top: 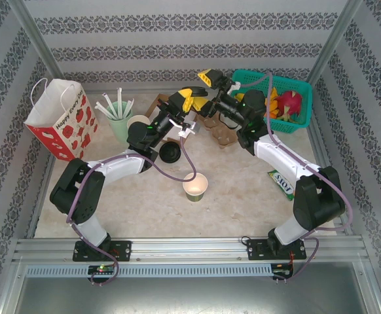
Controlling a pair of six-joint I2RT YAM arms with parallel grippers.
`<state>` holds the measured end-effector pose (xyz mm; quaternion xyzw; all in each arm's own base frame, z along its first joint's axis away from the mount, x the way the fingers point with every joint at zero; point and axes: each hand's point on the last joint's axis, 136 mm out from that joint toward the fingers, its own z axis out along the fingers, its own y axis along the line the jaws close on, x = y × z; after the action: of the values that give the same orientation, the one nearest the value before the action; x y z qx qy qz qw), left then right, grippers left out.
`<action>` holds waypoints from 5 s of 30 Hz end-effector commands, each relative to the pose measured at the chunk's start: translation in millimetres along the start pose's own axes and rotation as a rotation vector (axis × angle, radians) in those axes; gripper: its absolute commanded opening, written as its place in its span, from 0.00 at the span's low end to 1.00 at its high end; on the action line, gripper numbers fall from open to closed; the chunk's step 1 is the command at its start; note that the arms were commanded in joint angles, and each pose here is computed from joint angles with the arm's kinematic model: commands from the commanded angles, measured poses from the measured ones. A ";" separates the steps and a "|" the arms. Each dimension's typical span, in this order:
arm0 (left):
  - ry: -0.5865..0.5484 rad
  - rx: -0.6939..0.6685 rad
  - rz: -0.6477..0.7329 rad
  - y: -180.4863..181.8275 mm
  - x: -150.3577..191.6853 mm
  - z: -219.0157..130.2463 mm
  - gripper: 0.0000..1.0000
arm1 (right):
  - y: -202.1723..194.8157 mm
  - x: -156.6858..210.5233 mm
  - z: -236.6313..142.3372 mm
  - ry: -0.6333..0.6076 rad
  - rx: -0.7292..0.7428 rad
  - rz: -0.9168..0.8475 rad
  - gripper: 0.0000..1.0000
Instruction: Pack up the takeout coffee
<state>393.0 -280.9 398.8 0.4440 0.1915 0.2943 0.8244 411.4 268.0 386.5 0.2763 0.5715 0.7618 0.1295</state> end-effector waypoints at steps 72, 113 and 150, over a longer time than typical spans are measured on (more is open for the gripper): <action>0.915 0.349 -2.626 -49.6 38.1 -36.9 0.86 | 31.9 -8.8 -14.3 -0.111 -0.182 -1.377 0.00; 0.626 0.389 -3.007 -20.8 40.1 6.0 0.47 | 12.4 16.0 8.1 -0.220 -0.277 -1.568 0.00; 0.944 0.444 -2.882 -62.1 45.3 -5.1 0.12 | -14.3 46.3 10.0 -0.036 -0.290 -1.605 0.00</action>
<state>438.9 -274.8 344.3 -0.1482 0.7044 -0.6711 0.1778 409.8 283.4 379.3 -0.1648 0.5187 0.4669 0.6970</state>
